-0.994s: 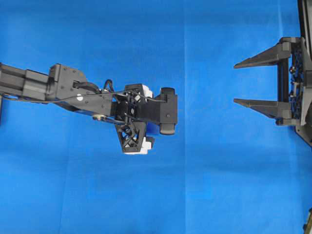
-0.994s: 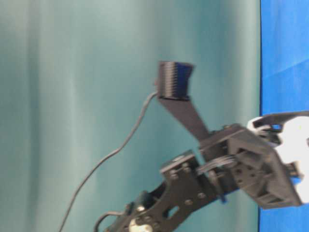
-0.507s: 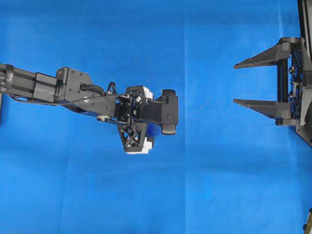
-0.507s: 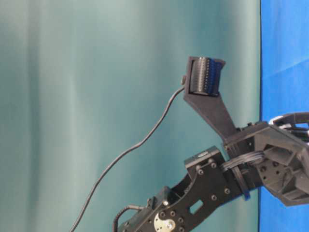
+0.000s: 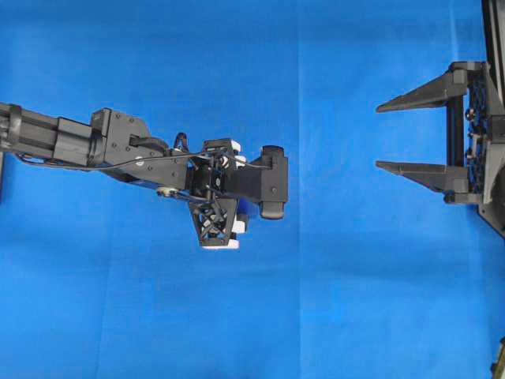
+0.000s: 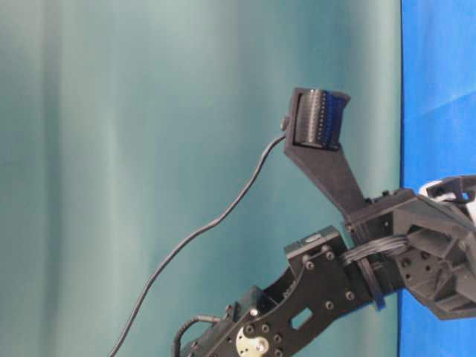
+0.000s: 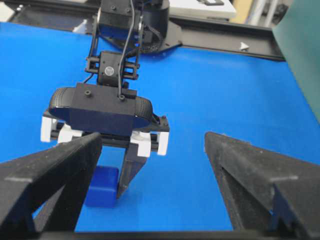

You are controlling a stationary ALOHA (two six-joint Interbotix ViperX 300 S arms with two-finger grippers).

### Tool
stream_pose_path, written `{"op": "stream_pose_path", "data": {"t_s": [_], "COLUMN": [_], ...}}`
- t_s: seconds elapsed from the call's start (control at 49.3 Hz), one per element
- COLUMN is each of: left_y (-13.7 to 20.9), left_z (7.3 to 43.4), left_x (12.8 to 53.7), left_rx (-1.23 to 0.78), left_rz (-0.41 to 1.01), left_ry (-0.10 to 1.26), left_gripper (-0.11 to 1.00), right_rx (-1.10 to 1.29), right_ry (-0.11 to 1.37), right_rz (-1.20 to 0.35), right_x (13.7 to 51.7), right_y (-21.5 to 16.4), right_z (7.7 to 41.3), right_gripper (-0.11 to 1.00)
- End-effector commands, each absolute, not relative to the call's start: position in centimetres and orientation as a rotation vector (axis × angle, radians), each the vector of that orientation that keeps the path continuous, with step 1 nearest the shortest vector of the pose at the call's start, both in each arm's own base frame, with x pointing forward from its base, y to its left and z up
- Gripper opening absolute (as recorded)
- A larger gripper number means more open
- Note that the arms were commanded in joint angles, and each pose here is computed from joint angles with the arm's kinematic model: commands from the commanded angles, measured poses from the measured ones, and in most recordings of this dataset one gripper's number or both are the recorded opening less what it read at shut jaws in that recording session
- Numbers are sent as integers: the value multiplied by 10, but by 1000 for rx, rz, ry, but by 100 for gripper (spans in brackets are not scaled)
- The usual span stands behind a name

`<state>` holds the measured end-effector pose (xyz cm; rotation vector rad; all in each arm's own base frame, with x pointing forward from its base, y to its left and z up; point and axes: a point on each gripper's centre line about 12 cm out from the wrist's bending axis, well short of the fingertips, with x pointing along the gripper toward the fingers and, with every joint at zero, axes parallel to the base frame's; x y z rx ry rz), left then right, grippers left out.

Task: Handover the blue block to the right arm after grasping it with the left arm, then place it in the designated position.
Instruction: 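Close the left gripper on the blue cube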

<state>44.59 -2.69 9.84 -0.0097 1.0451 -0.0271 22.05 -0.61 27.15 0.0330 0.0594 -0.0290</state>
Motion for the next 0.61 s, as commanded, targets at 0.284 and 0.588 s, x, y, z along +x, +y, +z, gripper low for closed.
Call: {"op": "stream_pose_path", "data": {"t_s": [0.284,0.588], "left_y": [-30,-30], "left_z": [117,141], "left_x": [452,449], "left_rx": [-10,-9], "left_rz": [-33,-34], "left_ry": [998,982], "left_gripper": [48,48], "right_rx": [36,36], "right_ry": [42,42], "right_rz": [-33,-33], "right_x": [223,223], "right_y": [-7,-7], "right_z": [278,278], "right_gripper": [96,96]}}
